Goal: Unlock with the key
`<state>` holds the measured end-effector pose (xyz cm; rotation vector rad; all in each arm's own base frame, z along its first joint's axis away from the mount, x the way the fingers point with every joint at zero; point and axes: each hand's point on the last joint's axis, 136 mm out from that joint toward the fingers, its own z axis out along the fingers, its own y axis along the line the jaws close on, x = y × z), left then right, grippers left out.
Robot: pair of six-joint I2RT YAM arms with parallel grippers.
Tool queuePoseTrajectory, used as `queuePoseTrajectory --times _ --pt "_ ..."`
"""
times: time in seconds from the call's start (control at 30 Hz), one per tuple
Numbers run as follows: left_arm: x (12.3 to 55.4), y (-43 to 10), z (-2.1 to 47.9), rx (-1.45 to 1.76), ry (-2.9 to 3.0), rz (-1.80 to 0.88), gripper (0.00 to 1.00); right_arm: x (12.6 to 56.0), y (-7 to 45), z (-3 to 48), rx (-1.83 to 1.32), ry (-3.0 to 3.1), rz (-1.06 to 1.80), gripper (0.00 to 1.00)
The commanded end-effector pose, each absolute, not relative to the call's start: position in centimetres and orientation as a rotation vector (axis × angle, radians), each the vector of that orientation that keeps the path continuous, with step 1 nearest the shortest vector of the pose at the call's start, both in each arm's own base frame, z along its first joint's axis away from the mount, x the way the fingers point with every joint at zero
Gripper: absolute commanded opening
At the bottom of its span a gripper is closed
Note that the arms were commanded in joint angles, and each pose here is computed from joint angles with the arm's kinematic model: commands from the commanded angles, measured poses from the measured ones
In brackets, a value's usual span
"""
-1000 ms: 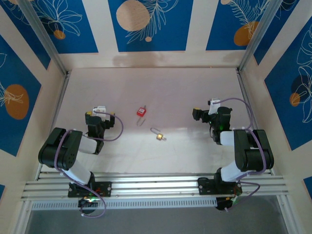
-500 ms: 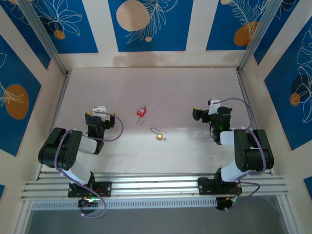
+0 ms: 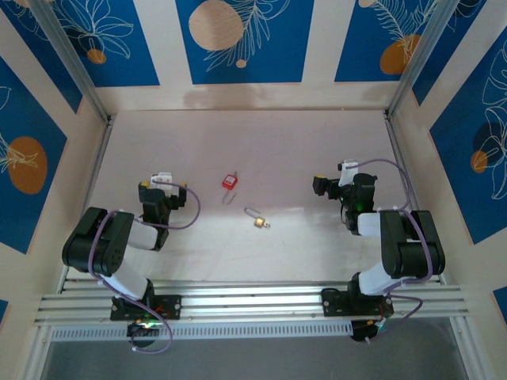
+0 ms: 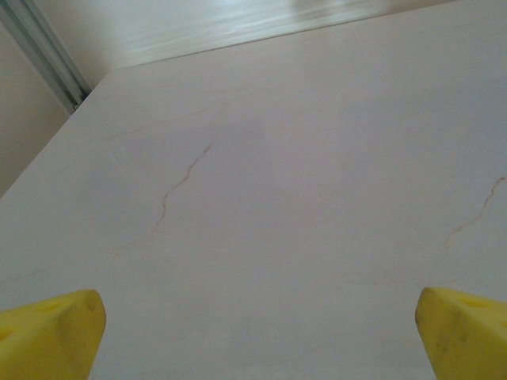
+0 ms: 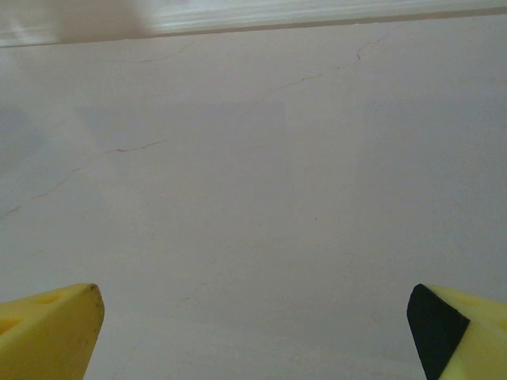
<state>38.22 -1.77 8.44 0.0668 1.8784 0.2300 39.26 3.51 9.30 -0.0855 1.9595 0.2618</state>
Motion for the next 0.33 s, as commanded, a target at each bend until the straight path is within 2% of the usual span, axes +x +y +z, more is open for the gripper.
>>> queuePoseTrajectory --times 0.0,0.3 --pt "38.95 -1.15 9.79 0.026 1.849 0.228 1.0 39.5 3.59 9.38 -0.082 1.956 0.257 0.99" --pt "39.0 -0.97 9.71 0.02 1.856 0.218 1.0 39.51 3.65 9.46 -0.084 1.954 0.258 0.99"
